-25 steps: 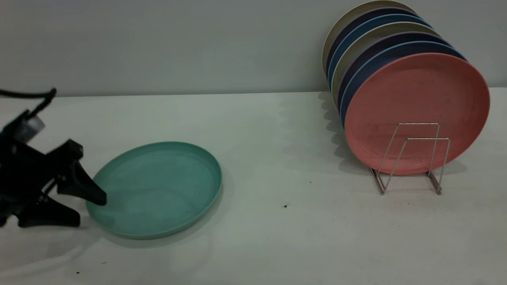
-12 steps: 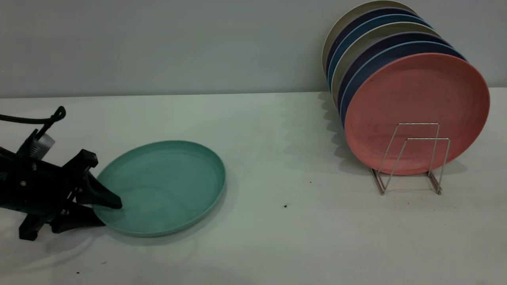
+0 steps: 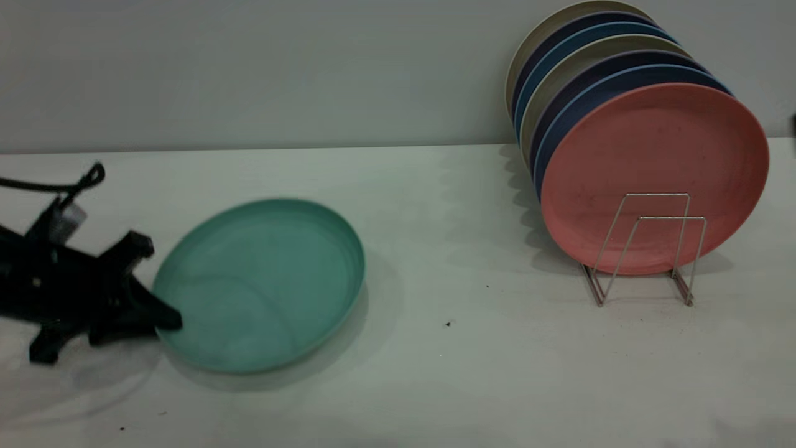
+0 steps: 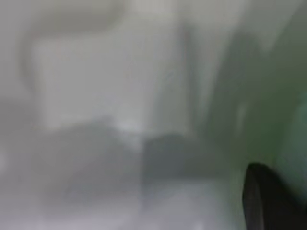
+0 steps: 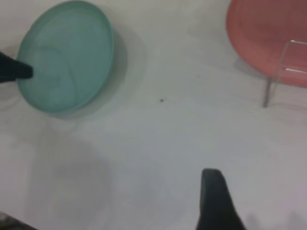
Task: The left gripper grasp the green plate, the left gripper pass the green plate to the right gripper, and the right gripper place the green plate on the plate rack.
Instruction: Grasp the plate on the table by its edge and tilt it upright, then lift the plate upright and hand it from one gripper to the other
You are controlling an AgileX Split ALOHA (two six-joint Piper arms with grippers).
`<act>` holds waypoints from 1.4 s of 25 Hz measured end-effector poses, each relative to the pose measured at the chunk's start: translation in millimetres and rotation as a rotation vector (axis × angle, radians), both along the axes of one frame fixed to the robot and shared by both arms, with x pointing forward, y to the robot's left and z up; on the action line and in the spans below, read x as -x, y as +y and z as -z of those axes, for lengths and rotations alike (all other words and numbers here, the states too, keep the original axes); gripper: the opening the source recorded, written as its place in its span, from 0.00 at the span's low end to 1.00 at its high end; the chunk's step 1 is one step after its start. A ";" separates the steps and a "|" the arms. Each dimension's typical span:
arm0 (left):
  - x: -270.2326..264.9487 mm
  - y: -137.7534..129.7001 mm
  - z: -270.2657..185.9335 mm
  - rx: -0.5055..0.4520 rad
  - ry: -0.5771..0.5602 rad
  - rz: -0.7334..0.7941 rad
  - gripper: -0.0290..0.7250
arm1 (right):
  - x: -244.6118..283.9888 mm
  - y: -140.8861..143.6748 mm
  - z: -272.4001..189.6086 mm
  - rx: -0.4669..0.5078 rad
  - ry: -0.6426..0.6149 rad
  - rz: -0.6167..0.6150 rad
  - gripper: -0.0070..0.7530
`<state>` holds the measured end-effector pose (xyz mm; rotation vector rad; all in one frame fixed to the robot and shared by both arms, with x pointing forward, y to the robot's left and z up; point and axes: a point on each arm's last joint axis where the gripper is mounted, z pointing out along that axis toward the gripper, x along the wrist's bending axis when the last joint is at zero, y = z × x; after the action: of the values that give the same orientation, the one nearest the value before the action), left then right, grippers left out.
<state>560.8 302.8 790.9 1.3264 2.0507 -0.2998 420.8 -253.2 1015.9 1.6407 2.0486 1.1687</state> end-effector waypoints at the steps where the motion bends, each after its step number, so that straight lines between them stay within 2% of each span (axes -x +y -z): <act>1: -4.1 0.5 -5.5 -0.014 -0.035 0.019 0.06 | -6.3 1.4 5.5 -0.018 0.016 0.001 0.64; 6: -24.7 -7.1 -47.1 -0.071 -0.232 0.128 0.06 | -35.4 8.9 34.2 -0.091 0.049 -0.031 0.64; 10: -28.4 -24.8 -65.2 -0.106 -0.308 0.286 0.06 | -53.7 15.3 54.8 -0.162 0.039 -0.064 0.64; 13: -22.8 -45.0 -63.6 -0.125 -0.310 0.427 0.06 | -67.2 22.1 67.7 -0.206 0.054 -0.129 0.64; 18: -18.7 -68.2 -63.8 -0.112 -0.318 0.507 0.06 | -90.6 30.8 89.5 -0.271 0.103 -0.204 0.64; 26: -19.0 -85.7 -67.9 -0.034 -0.311 0.453 0.06 | -119.4 37.6 109.2 -0.332 0.132 -0.245 0.64; 35: -15.0 -122.8 -69.8 -0.024 -0.312 0.482 0.06 | -122.6 37.2 114.9 -0.313 0.132 -0.252 0.64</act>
<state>575.8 180.0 860.7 1.7536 1.4689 -0.2571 543.4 -216.0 901.0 1.6666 2.3033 1.5730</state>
